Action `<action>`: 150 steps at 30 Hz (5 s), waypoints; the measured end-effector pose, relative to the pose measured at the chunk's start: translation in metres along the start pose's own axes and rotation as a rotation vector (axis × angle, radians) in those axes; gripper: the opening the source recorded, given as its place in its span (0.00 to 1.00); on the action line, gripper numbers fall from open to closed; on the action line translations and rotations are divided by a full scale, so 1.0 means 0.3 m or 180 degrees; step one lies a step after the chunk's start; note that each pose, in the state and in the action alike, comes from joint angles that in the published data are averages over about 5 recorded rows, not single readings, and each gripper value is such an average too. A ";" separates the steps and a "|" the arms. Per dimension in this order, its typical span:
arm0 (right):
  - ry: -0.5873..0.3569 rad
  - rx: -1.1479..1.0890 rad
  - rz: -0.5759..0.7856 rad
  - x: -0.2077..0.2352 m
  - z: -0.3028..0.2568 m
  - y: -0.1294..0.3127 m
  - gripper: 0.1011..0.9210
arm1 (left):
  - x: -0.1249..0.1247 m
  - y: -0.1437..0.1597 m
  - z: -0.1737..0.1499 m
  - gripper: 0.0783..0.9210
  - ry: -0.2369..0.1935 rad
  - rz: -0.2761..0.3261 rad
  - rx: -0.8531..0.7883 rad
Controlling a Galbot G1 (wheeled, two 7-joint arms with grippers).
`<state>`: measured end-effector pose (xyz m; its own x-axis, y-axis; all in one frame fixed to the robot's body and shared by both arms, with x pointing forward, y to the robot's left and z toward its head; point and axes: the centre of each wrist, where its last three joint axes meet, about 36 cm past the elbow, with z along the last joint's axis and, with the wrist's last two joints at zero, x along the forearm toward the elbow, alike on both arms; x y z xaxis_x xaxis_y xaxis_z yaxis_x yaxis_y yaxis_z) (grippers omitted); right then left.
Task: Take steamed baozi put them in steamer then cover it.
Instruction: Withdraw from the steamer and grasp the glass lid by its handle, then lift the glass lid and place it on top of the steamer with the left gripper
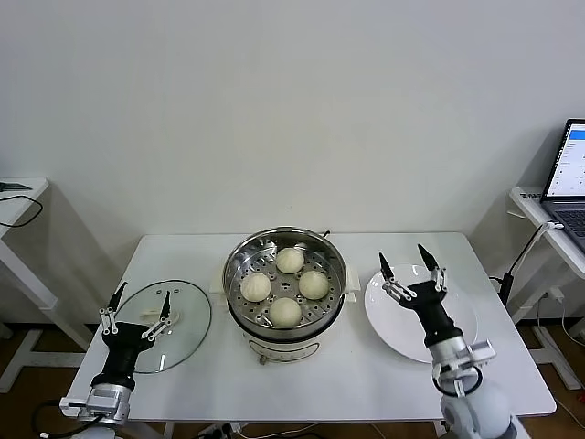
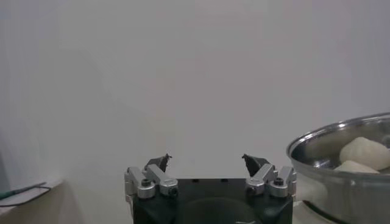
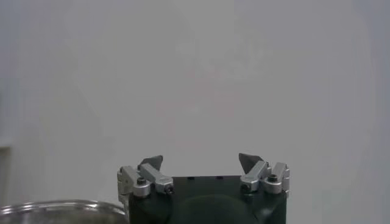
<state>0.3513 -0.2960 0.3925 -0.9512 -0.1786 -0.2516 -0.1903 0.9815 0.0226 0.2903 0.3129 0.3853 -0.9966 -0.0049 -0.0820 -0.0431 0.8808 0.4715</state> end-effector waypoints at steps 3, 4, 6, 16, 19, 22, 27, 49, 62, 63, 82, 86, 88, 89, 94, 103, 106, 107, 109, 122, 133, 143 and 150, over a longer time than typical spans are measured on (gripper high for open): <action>-0.0019 -0.0040 0.0136 0.034 0.014 0.016 0.88 | 0.009 0.007 0.053 0.88 0.0005 0.0006 -0.0482; -0.0023 -0.0054 0.0173 0.042 0.018 0.021 0.88 | 0.013 0.010 0.075 0.88 0.0011 0.0019 -0.0659; -0.0030 -0.0081 0.0241 0.056 0.024 0.030 0.88 | 0.023 0.016 0.119 0.88 0.0021 0.0055 -0.1018; -0.0047 -0.0170 0.0437 0.087 0.051 0.063 0.88 | 0.050 0.037 0.312 0.88 0.0041 0.0353 -0.2425; -0.0038 -0.0179 0.0463 0.093 0.055 0.065 0.88 | 0.046 0.031 0.351 0.88 0.0051 0.0425 -0.2655; -0.0027 -0.0183 0.0484 0.098 0.060 0.065 0.88 | 0.034 0.025 0.383 0.88 0.0062 0.0478 -0.2815; -0.0014 -0.0190 0.0505 0.105 0.067 0.069 0.88 | 0.005 0.014 0.424 0.88 0.0080 0.0515 -0.2970; 0.0013 -0.0156 0.0524 0.109 0.088 0.077 0.88 | -0.176 0.016 0.509 0.88 0.0163 0.0449 -0.3302; 0.0024 -0.0130 0.0530 0.106 0.108 0.079 0.88 | -0.253 -0.001 0.512 0.88 0.0160 0.0400 -0.3330; 0.0024 -0.0128 0.0531 0.106 0.109 0.079 0.88 | -0.257 -0.003 0.512 0.88 0.0159 0.0397 -0.3330; 0.0038 -0.0086 0.0544 0.109 0.141 0.073 0.88 | -0.286 -0.042 0.541 0.29 0.0173 0.0438 -0.3337; 0.0030 -0.0086 0.0549 0.105 0.142 0.071 0.88 | -0.280 -0.039 0.539 0.17 0.0186 0.0403 -0.3375; 0.0026 -0.0085 0.0554 0.103 0.142 0.069 0.88 | -0.277 -0.032 0.530 0.14 0.0191 0.0363 -0.3404; 0.0024 -0.0085 0.0556 0.102 0.143 0.068 0.88 | -0.275 -0.028 0.524 0.13 0.0189 0.0337 -0.3419; 0.0021 -0.0084 0.0565 0.098 0.146 0.065 0.88 | -0.266 0.008 0.473 0.13 0.0156 0.0171 -0.3513; 0.0009 -0.0086 0.0561 0.091 0.145 0.061 0.88 | -0.218 0.124 0.307 0.13 0.0118 -0.0204 -0.3711; 0.0011 -0.0091 0.0558 0.089 0.147 0.062 0.88 | -0.197 0.152 0.228 0.13 0.0124 -0.0280 -0.3720; 0.0010 -0.0094 0.0556 0.088 0.147 0.064 0.88 | -0.191 0.159 0.199 0.13 0.0123 -0.0295 -0.3718; 0.0006 -0.0100 0.0552 0.086 0.148 0.065 0.88 | -0.180 0.167 0.137 0.13 0.0116 -0.0310 -0.3707; -0.0025 -0.0101 0.0606 0.090 0.143 0.056 0.88 | -0.192 0.033 -0.217 0.13 0.0004 -0.0098 -0.3544; -0.0018 -0.0093 0.0669 0.099 0.155 0.060 0.88 | -0.242 -0.203 -0.388 0.13 -0.0105 0.0121 -0.3434; -0.0011 -0.0098 0.0701 0.094 0.173 0.065 0.88 | -0.297 -0.410 -0.495 0.13 -0.0123 0.0185 -0.3307; -0.0006 -0.0092 0.0705 0.091 0.186 0.067 0.88 | -0.332 -0.528 -0.542 0.13 -0.0115 0.0171 -0.3255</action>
<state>0.3351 -0.2773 0.3321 -0.9701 0.0414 -0.2391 0.0165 0.9943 0.1052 0.3851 0.0969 0.4615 -0.9970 0.0520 -0.0572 -0.0544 0.0538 0.9971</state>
